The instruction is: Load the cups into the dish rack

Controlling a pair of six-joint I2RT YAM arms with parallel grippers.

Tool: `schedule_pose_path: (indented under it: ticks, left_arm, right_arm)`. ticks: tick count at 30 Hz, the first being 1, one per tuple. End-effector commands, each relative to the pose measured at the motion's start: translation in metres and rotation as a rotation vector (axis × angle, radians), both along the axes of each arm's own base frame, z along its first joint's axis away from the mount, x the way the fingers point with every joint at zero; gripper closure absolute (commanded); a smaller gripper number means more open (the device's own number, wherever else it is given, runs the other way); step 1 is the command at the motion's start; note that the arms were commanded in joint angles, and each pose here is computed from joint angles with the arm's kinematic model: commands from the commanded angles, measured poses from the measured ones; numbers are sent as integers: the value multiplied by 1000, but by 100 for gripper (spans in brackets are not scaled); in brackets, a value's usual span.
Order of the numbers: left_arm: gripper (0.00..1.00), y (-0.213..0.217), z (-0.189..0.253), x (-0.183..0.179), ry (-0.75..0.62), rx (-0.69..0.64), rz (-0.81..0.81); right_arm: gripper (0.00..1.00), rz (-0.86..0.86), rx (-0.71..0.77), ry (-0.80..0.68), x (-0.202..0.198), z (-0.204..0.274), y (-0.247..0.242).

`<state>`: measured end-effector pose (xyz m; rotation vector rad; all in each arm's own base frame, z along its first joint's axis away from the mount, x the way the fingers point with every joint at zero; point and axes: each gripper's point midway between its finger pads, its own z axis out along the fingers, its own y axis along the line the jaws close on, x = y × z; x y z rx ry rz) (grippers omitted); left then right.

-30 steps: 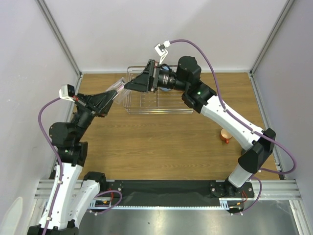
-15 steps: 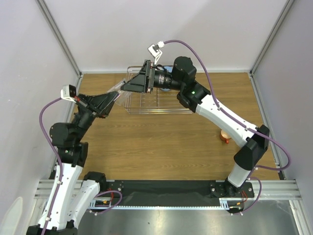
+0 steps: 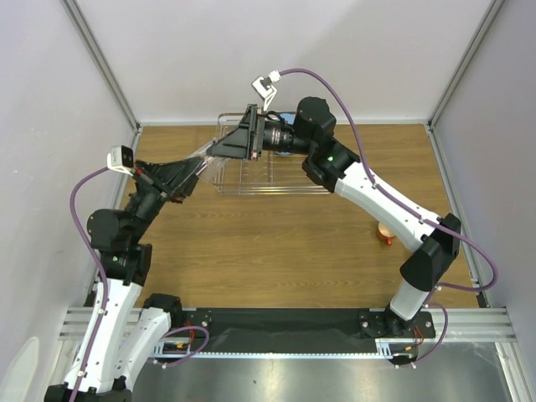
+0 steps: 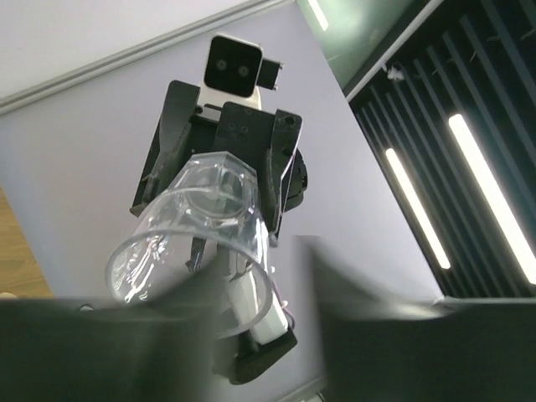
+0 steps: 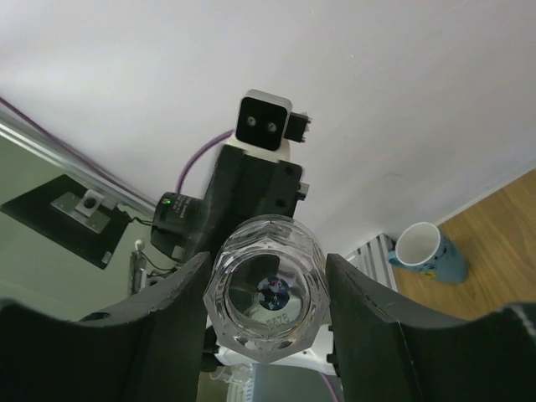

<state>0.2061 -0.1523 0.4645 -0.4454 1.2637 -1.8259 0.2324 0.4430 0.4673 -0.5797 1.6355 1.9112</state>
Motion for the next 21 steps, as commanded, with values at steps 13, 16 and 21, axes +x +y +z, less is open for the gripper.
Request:
schedule_pose_path:
  ticks: [13, 16, 21]
  left_arm:
    - [0, 60, -76, -20, 272, 808, 393]
    - [1, 87, -103, -33, 370, 944, 475]
    - [1, 99, -123, -48, 398, 1019, 502]
  right_arm:
    - [100, -847, -385, -390, 179, -90, -10]
    - [100, -923, -483, -432, 210, -127, -2]
    - [100, -962, -598, -522, 235, -165, 20]
